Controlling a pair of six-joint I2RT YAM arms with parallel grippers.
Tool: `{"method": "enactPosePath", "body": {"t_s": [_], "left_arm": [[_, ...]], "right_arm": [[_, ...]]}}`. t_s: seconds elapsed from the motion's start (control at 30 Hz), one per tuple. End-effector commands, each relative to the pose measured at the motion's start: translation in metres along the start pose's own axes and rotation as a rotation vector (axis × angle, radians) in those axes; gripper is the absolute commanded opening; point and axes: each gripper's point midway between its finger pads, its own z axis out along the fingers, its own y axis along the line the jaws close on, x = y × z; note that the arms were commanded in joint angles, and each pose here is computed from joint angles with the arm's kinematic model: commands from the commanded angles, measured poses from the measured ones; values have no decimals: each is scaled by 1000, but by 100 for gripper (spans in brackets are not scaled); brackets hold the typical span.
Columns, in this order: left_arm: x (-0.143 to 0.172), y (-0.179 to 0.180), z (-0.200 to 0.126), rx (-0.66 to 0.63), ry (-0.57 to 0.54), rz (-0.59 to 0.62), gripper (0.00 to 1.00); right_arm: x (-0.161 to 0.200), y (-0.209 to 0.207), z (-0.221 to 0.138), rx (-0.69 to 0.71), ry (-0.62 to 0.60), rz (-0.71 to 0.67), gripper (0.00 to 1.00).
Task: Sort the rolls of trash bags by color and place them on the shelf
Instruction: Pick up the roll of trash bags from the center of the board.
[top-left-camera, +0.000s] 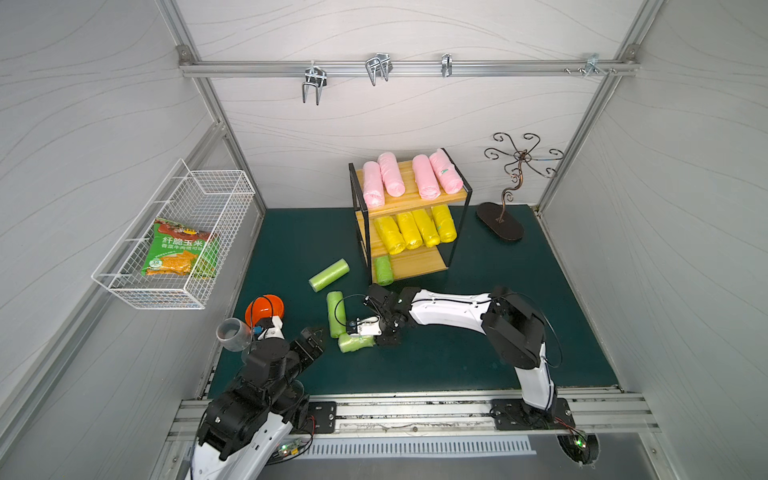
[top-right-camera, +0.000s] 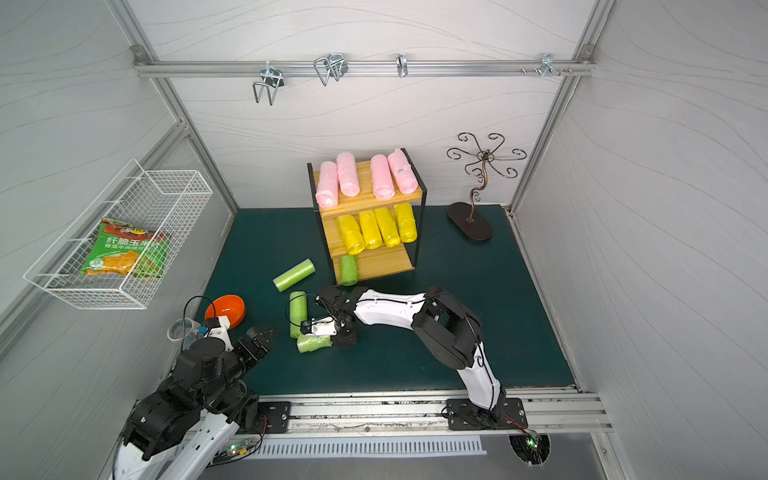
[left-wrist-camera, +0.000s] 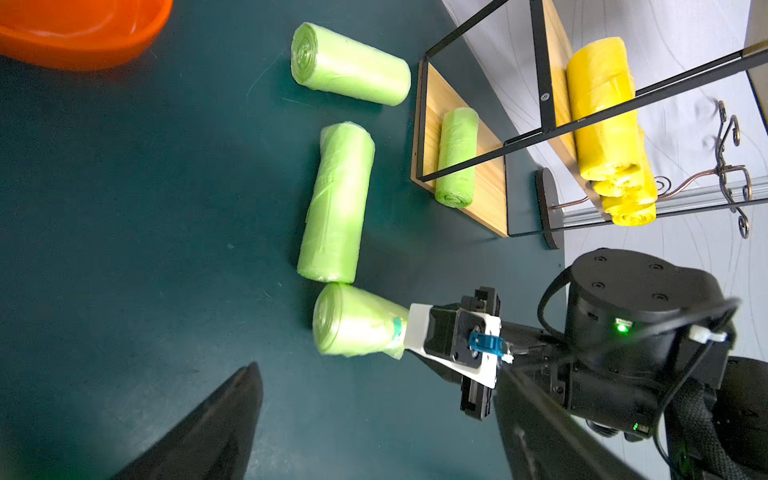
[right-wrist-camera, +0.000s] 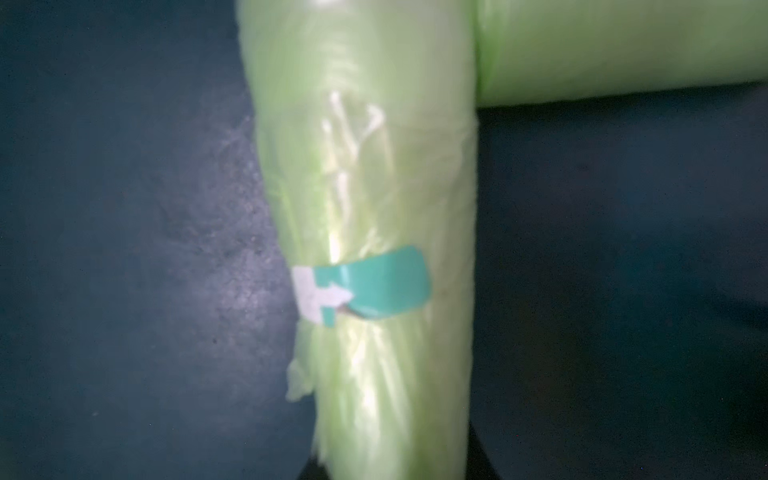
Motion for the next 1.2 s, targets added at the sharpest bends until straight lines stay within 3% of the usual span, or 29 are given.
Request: {"method": "enactPosePath", "body": {"t_s": [0.0, 0.33, 0.53, 0.8, 1.0, 1.17], "left_arm": [[-11, -13, -8, 53, -47, -2, 92], [-12, -13, -8, 51, -48, 1, 92], [-11, -13, -8, 53, -46, 0, 92], [-10, -13, -7, 56, -41, 0, 91], [-10, -14, -8, 59, -40, -2, 91], [-9, -13, -8, 59, -39, -3, 91]], "right_arm": [[11, 0, -13, -36, 13, 136, 0], [-5, -15, -83, -100, -177, 579, 0], [-2, -7, -97, -142, -333, 771, 0], [48, -47, -97, 28, -410, 1135, 0], [78, -90, -96, 182, -400, 1347, 0], [95, -128, -97, 218, -454, 1484, 0]]}}
